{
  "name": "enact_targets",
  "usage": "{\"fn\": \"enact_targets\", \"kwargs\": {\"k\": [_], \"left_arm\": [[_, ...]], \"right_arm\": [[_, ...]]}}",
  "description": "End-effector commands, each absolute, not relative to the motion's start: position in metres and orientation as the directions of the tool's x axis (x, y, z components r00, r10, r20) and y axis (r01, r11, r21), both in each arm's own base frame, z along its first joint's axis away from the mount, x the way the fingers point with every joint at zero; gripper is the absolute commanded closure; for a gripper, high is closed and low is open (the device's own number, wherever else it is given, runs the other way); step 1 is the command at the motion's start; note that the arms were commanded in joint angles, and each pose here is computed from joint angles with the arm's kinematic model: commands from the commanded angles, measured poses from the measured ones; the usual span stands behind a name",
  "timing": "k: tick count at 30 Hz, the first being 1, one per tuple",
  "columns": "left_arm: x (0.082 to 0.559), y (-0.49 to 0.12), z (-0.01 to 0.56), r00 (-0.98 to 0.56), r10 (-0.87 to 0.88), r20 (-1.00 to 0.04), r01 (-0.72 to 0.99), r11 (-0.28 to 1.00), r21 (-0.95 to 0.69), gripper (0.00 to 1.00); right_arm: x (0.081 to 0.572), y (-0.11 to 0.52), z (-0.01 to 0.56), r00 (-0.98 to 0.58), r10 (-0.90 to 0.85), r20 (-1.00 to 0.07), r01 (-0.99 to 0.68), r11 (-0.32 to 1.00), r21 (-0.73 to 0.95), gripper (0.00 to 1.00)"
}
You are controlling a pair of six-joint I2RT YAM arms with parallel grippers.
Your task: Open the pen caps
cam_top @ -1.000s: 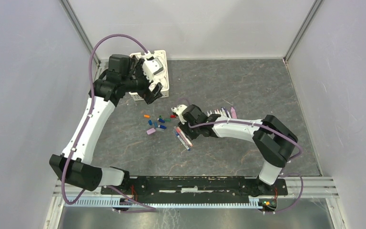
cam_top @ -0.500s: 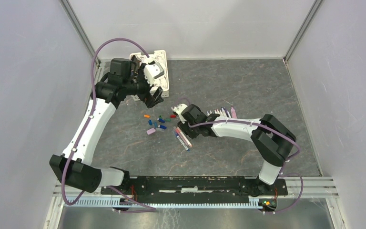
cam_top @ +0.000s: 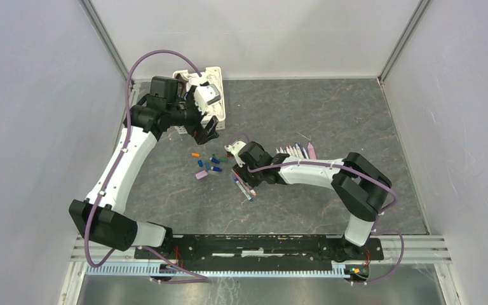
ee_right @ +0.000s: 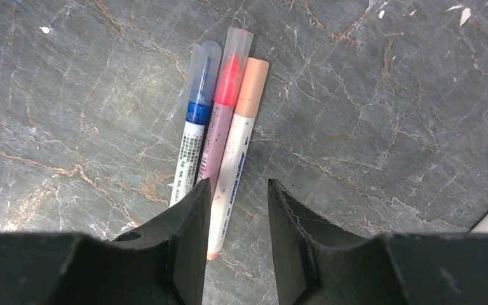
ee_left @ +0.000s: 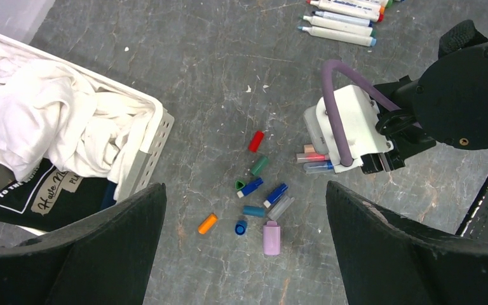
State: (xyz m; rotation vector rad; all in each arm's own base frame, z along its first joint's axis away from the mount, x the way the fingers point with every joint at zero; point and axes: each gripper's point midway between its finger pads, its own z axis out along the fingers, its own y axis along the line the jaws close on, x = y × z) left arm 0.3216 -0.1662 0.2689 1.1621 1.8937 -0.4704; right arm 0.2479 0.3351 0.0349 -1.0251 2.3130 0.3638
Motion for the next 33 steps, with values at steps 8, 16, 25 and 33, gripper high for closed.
{"fn": "enact_targets", "kwargs": {"k": [8, 16, 25, 33], "left_arm": [[0.317, -0.167, 0.272, -0.170, 0.570, -0.804, 0.889, 0.440, 0.124, 0.00], [0.308, -0.168, 0.263, -0.154, 0.599, -0.786, 0.916, 0.385, 0.114, 0.00], [0.278, -0.177, 0.241, -0.116, 0.621, -0.776, 0.977, 0.212, 0.024, 0.00], [0.242, -0.195, 0.217, 0.028, 0.605, -0.796, 0.999, -0.038, 0.007, 0.00]], "right_arm": [[0.252, 0.329, 0.020, -0.547, -0.590, -0.594, -0.729, 0.684, -0.009, 0.70], [0.257, 0.309, 0.008, -0.592, -0.568, -0.572, -0.702, 0.712, 0.018, 0.79], [0.254, 0.319, 0.056, -0.592, -0.471, -0.654, -0.754, 0.609, 0.244, 1.00], [0.227, 0.333, 0.127, -0.536, -0.472, -0.700, -0.843, 0.342, 0.415, 1.00]]}}
